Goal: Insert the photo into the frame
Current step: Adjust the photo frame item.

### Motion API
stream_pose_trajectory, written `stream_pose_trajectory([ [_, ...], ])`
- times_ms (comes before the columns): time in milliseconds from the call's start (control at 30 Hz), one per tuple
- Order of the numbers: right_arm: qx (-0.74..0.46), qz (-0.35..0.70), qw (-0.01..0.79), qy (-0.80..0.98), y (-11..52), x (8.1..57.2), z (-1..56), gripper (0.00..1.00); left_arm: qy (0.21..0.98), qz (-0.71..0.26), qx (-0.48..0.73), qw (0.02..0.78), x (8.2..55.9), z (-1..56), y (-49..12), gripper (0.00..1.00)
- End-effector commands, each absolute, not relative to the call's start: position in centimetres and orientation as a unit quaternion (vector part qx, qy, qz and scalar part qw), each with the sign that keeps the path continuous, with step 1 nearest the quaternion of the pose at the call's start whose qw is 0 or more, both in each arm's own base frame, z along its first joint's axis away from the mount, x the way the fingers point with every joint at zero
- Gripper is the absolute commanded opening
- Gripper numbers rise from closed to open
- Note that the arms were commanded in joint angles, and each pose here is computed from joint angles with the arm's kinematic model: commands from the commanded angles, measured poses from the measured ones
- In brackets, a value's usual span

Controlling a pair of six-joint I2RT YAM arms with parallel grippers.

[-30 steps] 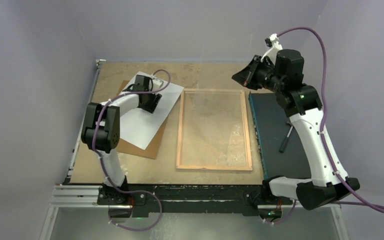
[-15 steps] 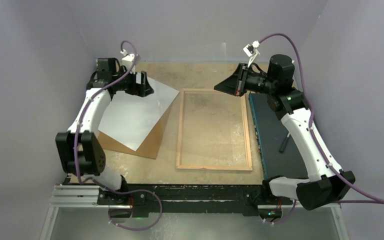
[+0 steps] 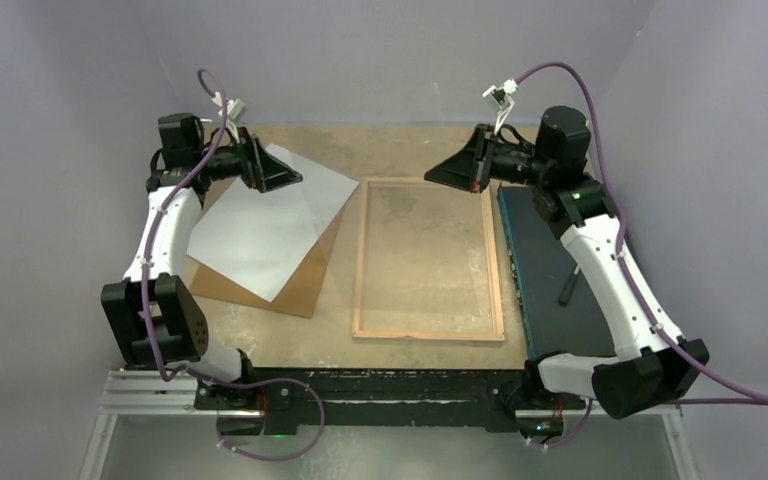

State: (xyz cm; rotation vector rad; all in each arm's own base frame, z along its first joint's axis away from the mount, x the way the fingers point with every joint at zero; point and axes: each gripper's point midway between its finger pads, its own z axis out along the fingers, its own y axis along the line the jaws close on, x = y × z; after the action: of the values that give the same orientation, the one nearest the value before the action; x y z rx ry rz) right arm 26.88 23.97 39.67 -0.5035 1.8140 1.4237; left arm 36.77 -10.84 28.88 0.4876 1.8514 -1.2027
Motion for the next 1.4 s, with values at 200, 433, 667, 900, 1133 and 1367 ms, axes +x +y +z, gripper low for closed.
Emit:
stream_pose_trajectory([
  [200, -0.197, 0.533, 0.439, 0.696, 23.1, 27.5, 42.9, 0.0, 0.713, -0.477, 0.255, 0.446, 35.1, 31.0, -11.5, 0.95],
  [433, -0.196, 0.562, 0.435, 0.676, 23.5, 27.2, 43.9, 0.0, 0.723, -0.451, 0.288, 0.438, 33.9, 30.1, -14.2, 0.97],
  [667, -0.186, 0.579, 0.447, 0.656, 23.4, 27.3, 45.0, 0.0, 0.733, -0.461, 0.299, 0.402, 32.0, 27.1, -17.3, 0.98],
  [900, -0.156, 0.604, 0.45, 0.639, 22.8, 27.9, 44.9, 0.0, 0.721, -0.493, 0.31, 0.374, 29.4, 26.6, -17.7, 0.98],
  [1133, -0.128, 0.6, 0.444, 0.653, 22.7, 28.9, 41.3, 0.0, 0.692, -0.52, 0.33, 0.377, 27.8, 29.1, -18.2, 0.61],
  [1367, -0.126, 0.573, 0.445, 0.676, 22.4, 29.3, 38.1, 0.01, 0.694, -0.522, 0.323, 0.375, 28.1, 29.4, -18.2, 0.03],
])
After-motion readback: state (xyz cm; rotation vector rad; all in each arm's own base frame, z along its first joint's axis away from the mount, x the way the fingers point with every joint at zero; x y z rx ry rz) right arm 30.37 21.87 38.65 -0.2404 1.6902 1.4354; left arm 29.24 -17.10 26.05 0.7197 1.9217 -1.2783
